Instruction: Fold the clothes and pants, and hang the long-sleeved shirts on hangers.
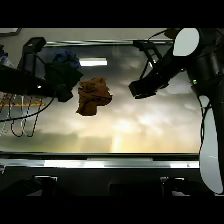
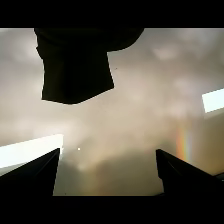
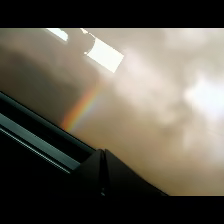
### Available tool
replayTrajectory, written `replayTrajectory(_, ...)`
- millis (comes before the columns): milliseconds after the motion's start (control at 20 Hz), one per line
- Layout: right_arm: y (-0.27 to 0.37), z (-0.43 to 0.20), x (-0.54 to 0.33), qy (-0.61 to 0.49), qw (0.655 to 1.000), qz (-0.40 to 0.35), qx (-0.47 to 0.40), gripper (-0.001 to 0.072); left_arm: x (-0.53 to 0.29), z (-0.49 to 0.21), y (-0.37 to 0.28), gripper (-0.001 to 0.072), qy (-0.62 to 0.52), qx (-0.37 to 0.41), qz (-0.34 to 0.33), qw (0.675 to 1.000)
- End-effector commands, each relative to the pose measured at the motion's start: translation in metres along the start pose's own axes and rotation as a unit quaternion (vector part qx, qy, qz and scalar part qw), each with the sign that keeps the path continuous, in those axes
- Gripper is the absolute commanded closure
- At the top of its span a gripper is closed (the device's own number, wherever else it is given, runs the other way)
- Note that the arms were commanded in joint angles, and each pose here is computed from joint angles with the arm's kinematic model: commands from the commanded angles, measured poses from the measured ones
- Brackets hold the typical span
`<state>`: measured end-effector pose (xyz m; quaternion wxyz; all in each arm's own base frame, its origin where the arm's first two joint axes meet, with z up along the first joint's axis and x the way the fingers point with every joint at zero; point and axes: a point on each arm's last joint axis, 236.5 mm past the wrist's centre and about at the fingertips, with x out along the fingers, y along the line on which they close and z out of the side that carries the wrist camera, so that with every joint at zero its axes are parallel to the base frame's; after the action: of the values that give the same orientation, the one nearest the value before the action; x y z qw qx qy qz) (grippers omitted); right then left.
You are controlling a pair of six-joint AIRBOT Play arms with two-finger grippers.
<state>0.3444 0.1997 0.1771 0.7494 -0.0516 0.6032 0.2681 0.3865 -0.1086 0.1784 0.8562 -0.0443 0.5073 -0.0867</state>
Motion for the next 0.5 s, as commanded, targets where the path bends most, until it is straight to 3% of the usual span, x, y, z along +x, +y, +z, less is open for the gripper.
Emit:
replayTrajectory(0,0.0,0.005,0.0,-0.011,1.0,0.0,0.0,0.0682,0.063,0.029,0.008,-0.0013,-0.015,-0.014,0.014,1.0)
replayTrajectory(250,0.0,0.017,0.0,-0.036,0.999,0.001,0.005,0.0677,0.216,0.009,0.034,-0.0013,0.067,-0.045,0.039,0.996)
replayTrajectory(450,0.0,0.018,0.0,-0.038,0.999,0.001,0.021,0.0676,0.272,0.002,0.065,-0.0013,0.071,-0.115,0.051,0.989)
